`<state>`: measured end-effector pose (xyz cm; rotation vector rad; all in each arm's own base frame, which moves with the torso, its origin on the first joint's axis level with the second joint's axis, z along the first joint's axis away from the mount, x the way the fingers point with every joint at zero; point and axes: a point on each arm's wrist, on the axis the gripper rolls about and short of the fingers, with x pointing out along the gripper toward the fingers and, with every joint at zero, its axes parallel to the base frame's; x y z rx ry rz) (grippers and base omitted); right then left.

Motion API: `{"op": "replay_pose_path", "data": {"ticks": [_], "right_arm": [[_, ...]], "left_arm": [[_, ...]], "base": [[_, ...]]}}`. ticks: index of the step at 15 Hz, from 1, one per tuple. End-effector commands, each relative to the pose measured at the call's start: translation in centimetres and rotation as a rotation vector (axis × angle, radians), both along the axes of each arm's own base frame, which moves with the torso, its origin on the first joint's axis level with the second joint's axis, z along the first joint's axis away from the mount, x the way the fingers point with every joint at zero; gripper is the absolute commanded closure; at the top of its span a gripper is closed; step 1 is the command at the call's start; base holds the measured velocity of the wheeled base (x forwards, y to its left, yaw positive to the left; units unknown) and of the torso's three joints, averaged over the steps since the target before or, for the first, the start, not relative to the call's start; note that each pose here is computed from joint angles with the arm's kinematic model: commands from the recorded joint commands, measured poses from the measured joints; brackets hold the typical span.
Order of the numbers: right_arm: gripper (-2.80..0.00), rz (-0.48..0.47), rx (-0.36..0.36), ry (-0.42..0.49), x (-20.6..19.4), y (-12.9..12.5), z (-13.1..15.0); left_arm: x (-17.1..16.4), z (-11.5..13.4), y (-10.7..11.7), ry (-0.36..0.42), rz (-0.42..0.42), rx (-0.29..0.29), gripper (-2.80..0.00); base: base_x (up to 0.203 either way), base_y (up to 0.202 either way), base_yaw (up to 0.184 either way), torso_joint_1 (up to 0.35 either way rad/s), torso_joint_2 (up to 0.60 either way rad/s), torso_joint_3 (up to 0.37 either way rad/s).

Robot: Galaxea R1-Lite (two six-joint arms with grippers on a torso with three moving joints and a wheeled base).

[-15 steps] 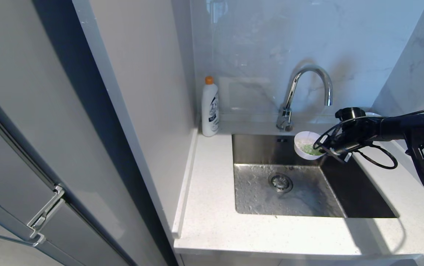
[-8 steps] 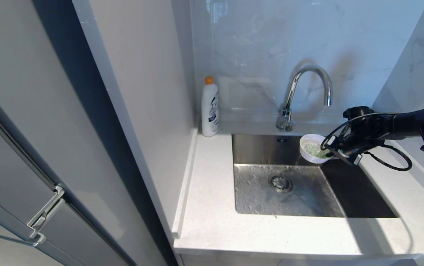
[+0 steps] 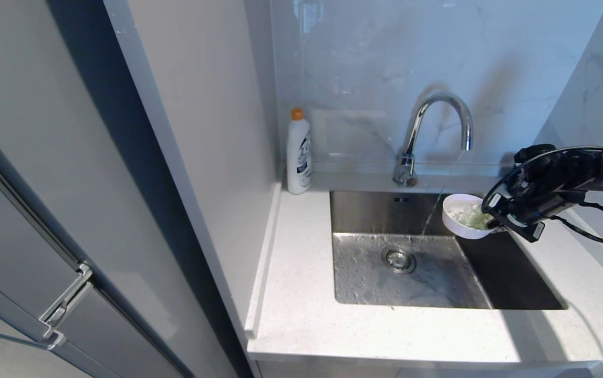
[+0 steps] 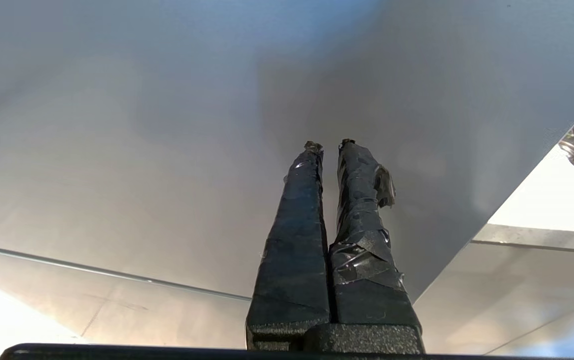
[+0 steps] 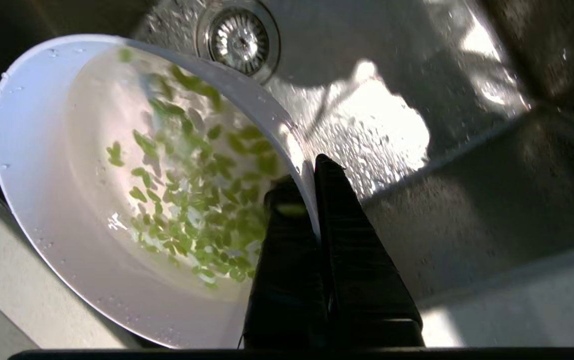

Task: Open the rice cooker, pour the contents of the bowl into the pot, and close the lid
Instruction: Place the bowl on the table

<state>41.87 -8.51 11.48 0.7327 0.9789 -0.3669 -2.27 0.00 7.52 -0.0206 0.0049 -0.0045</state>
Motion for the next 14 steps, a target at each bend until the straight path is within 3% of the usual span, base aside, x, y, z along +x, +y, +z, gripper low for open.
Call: {"op": "replay_pose_path", "data": {"ticks": [1,5,14], "right_arm": [[0.00,-0.006,0.016,0.009,-2.3,-0.2,1.3],[0.00,0.012,0.053,0.028,-6.2,-1.0,2.3],[0.00,-0.055,0.018,0.091,-15.8,-7.3,1.8]], "left_arm": [[0.0,0.0,0.0,0.001,0.000,-0.001,0.00],[0.0,0.0,0.0,0.001,0.000,-0.001,0.00],[0.0,0.0,0.0,0.001,0.000,-0.001,0.00]], "base": [[0.000,0.000,0.000,0.000,0.00,0.000],[0.000,0.000,0.000,0.000,0.00,0.000],[0.000,0.000,0.000,0.000,0.00,0.000]]}}
